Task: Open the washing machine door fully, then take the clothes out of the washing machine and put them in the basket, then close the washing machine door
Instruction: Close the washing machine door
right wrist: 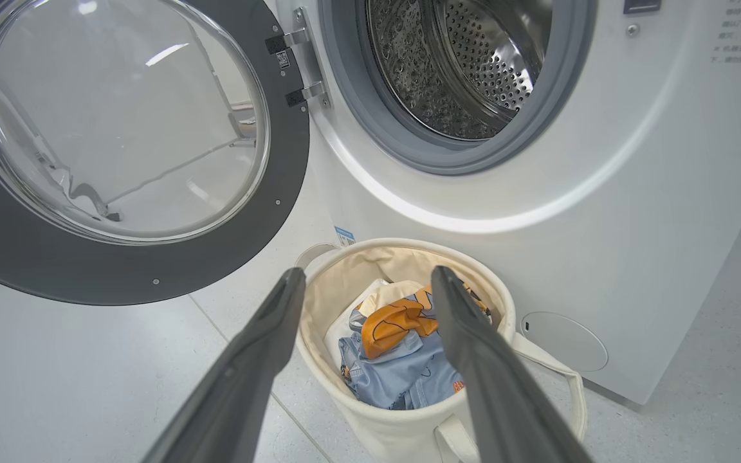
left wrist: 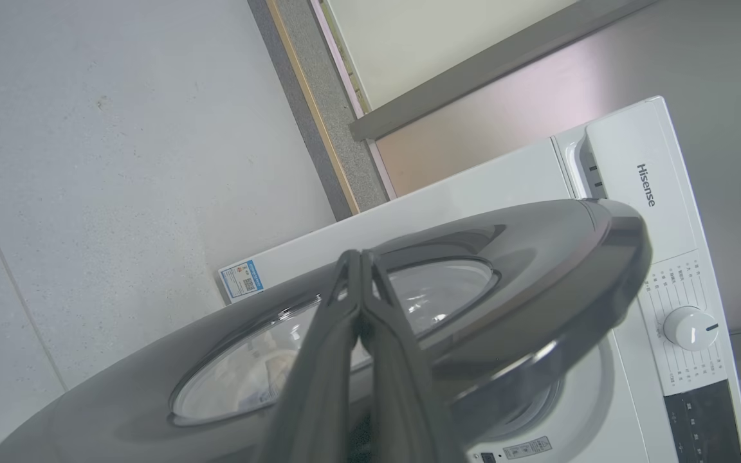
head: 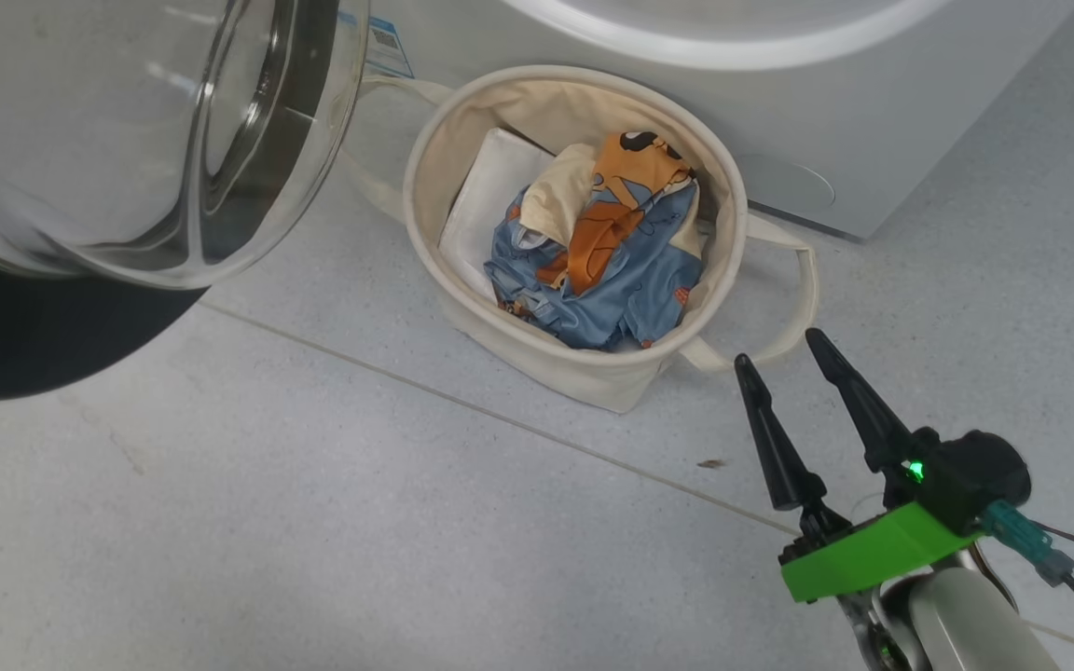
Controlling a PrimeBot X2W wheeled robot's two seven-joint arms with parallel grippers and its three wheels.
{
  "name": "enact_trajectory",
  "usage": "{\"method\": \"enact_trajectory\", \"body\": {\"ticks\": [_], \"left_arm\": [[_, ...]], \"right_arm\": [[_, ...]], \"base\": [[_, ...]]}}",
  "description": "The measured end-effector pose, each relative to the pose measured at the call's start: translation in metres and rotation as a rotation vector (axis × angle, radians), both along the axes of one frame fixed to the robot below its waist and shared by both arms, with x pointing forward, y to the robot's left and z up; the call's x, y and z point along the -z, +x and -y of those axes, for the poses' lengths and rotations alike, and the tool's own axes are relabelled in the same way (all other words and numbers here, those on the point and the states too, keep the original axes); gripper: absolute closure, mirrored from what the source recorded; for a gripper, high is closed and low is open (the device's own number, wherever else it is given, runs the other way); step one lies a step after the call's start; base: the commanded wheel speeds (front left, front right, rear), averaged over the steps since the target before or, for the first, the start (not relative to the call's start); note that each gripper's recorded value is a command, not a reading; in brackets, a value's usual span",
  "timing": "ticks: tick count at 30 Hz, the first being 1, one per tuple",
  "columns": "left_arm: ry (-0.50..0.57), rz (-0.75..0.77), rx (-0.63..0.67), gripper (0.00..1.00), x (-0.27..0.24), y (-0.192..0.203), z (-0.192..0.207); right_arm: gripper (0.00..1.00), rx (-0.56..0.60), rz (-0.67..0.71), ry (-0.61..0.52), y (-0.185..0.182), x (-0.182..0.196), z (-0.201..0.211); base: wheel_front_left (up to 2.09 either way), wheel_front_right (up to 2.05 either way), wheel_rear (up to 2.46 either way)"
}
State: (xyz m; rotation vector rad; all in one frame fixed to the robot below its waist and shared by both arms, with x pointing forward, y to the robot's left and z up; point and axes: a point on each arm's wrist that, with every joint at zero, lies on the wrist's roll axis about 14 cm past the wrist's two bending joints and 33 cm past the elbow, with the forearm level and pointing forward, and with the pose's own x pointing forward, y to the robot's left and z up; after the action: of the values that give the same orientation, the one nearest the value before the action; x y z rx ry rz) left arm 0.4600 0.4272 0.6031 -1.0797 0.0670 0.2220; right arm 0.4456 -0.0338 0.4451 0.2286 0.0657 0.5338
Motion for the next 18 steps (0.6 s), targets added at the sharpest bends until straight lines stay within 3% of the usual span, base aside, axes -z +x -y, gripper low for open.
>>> {"method": "enact_trajectory", "body": {"ticks": [5,18], "left_arm": [[0.003,-0.032,0.062,1.0,0.005,-0.001,0.017],[0.072,-0.121,0.379,1.0,0.028,-0.01,0.102]], "right_arm": [[0.0,-0.002,0.003,0.001,0.0,-0.001,-0.001],[0.0,0.002,0.041,0.019,-0.004,-0.022,-0.007]], "base": [[0.0,0.0,0.0],[0.0,0.0,0.0]]}}
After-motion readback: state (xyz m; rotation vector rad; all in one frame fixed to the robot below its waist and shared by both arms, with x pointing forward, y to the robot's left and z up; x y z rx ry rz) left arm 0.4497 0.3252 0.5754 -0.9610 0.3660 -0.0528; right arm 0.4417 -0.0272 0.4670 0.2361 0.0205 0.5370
